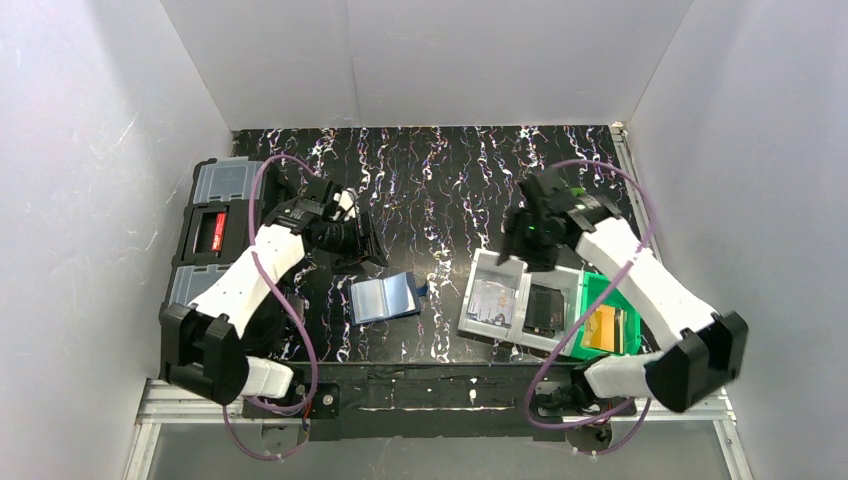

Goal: Take the credit cards out of the card holder
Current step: Place the credit card in the storage box, then remove the credit card from the card holder.

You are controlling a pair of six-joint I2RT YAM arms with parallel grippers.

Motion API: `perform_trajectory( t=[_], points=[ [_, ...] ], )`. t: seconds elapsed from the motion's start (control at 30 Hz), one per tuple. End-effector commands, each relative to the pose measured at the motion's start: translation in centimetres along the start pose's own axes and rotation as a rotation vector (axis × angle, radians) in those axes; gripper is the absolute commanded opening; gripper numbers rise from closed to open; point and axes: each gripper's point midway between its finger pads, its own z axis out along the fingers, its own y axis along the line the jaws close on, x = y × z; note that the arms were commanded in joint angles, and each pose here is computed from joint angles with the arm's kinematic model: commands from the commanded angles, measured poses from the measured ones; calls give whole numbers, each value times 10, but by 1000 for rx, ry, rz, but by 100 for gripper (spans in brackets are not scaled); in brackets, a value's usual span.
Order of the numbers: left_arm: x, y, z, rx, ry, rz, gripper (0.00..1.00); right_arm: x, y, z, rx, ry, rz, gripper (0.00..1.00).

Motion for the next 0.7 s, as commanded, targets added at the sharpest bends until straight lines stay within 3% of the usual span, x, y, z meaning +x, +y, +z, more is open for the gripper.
perform_trajectory(
  t=[0.0,0.3,0.47,0.67],
  points=[
    [5,24,-22,-90,-65,0,61,0,77,14,-102,26,-125,69],
    [12,71,-24,-178,-66,-156,60,43,195,59,-330,134,-293,65],
    [16,82,-1,-181,-16,-255,46,68,238,83,-401,160,-360,62],
    [24,104,28,-240,37,-328,25,85,257,112,-405,209,-403,61]
  ],
)
